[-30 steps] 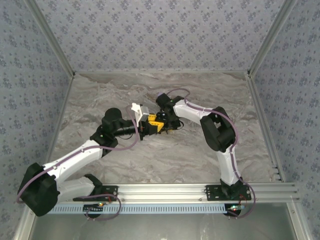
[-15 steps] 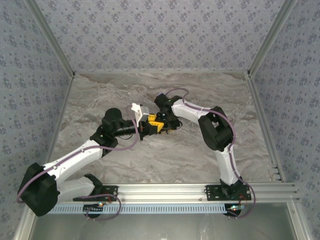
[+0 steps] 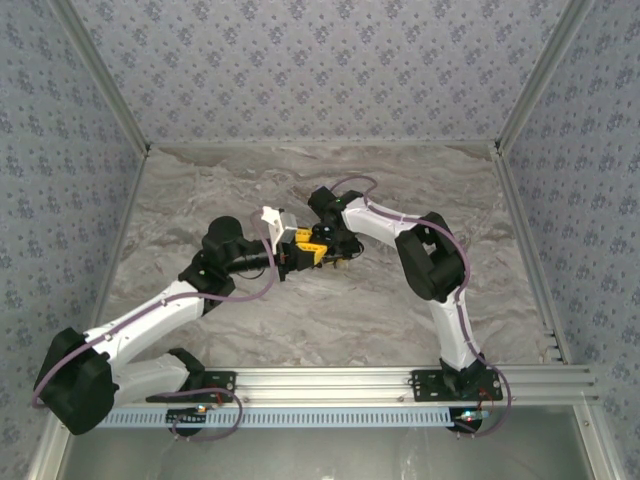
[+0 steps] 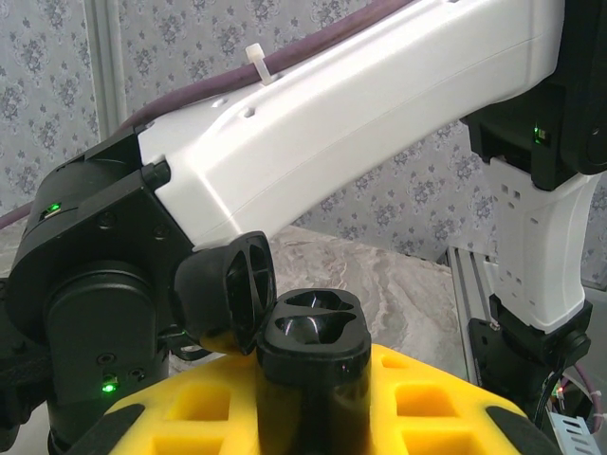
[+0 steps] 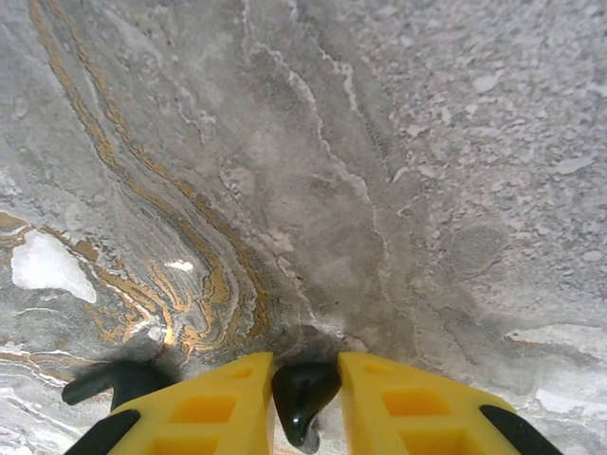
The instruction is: Insert the wireless bluetooth earbuds into the charging case
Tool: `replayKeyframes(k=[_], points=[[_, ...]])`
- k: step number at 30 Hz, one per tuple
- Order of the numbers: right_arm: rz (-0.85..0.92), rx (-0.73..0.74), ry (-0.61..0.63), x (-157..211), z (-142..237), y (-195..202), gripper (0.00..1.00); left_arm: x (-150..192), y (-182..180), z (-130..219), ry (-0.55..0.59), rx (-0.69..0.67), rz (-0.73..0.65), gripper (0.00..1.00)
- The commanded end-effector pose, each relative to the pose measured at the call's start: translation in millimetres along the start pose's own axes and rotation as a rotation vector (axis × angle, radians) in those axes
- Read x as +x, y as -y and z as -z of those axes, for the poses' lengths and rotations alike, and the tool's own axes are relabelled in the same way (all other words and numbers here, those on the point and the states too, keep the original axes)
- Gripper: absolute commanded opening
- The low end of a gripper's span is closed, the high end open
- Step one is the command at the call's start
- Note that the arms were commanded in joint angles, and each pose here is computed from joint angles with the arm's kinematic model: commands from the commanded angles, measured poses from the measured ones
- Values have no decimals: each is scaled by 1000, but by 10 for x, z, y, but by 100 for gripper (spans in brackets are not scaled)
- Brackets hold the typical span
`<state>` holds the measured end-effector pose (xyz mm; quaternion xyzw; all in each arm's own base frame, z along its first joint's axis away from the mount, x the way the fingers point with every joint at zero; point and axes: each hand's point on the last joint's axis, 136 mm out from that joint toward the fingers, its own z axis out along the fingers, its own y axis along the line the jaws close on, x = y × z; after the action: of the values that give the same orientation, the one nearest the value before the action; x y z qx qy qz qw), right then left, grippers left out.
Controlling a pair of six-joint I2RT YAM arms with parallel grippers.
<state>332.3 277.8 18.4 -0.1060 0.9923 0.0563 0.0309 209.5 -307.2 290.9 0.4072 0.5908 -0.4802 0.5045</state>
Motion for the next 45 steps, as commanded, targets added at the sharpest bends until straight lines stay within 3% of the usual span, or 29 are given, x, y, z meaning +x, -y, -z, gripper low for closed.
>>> replayKeyframes(k=[1, 16, 33, 45], points=[[46, 39, 3, 31, -168, 152, 24, -102, 24, 37, 22, 3, -27, 22], [227, 59, -45, 267, 90, 508, 24, -96, 29, 39, 23, 4, -29, 22], [123, 76, -65, 260, -94, 404, 32, -64, 21, 37, 17, 4, -27, 22], [87, 85, -77, 258, -191, 425, 26, -72, 27, 36, 18, 6, -27, 21]])
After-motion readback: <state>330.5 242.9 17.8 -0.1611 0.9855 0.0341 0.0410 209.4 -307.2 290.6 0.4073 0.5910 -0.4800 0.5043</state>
